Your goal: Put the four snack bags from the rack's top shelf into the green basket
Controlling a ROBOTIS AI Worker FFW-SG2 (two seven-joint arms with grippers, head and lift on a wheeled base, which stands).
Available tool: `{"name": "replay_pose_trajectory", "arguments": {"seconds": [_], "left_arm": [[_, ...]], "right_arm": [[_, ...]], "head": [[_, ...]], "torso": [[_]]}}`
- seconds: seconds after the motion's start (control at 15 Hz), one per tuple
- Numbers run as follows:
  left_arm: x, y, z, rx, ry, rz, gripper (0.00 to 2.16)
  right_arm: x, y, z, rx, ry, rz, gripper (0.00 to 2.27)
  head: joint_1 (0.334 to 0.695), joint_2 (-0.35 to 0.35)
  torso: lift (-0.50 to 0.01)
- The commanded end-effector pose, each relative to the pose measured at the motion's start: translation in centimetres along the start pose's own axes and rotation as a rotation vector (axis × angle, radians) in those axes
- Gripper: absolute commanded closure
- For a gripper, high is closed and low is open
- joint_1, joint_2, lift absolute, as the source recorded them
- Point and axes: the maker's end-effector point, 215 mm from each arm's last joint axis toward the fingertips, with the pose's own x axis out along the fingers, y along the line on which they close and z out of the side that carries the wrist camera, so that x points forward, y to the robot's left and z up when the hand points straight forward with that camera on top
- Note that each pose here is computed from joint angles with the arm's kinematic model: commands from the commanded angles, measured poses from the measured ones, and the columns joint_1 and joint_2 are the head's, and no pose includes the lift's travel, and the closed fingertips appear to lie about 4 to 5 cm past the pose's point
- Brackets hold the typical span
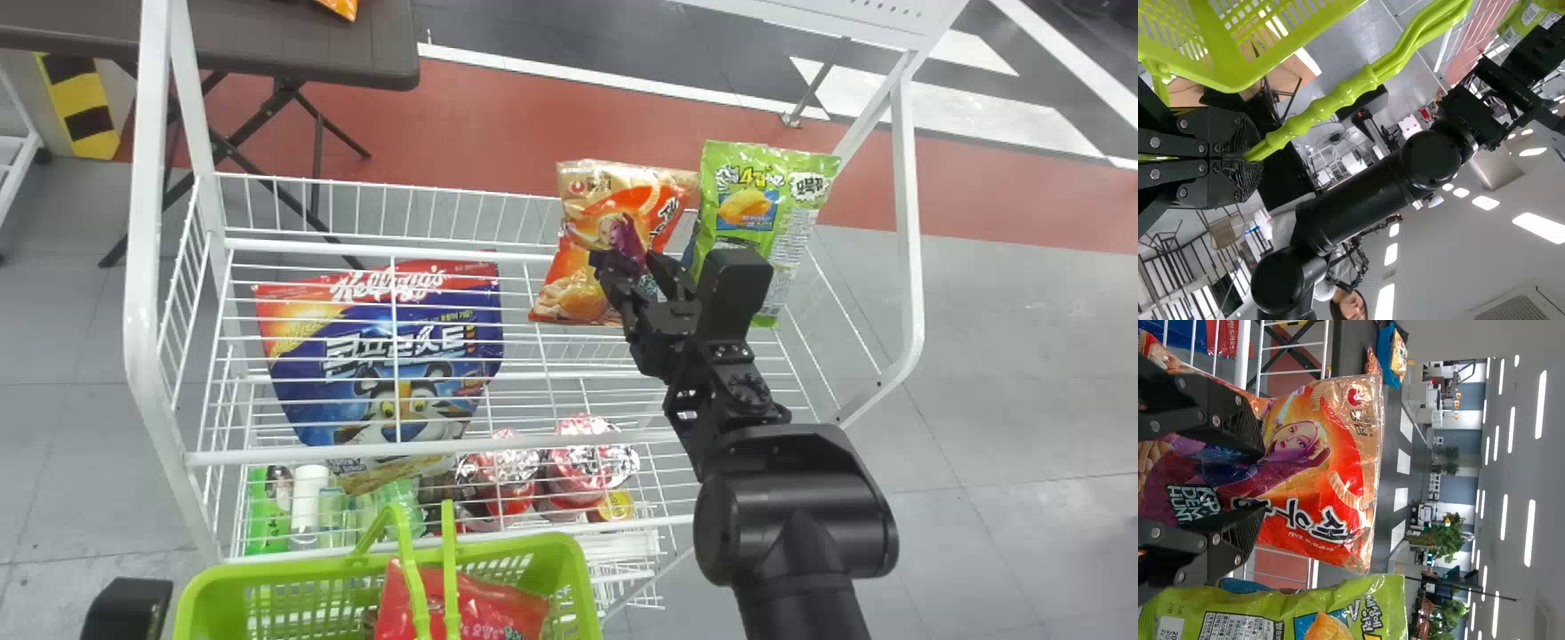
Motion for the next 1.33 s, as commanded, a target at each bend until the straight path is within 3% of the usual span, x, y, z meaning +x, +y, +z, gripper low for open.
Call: {"name": "replay_pose_trajectory", "arguments": {"seconds": [0.0, 0.33, 0.6, 1.27], "left_arm": [[0.0, -0.1, 0.1, 0.001, -0.002, -0.002, 1.75], [0.0, -0.1, 0.2, 0.003, -0.004, -0.003, 1.75], [-0.1, 0.1, 0.3, 0.003, -0.009, 0.002, 1.75], [-0.1, 0.2, 0.5, 0.022, -0.027, 0.013, 1.75]], "right_arm": [[-1.2, -0.1, 0.9, 0.01, -0.027, 0.009, 2.05], [-7.6, 1.9, 4.7, 0.018, -0.056, 0.088, 2.05], [-15.2, 2.7, 3.9, 0.109, 0.075, 0.149, 2.05], [-34.1, 9.0, -11.1, 0.406, 0.878, 0.401, 2.04]], "head": [[0.695, -0.35], [0.695, -0.35], [0.695, -0.35], [0.695, -0.35]], "torso": [[0.0], [0.0], [0.0], [0.0]]}}
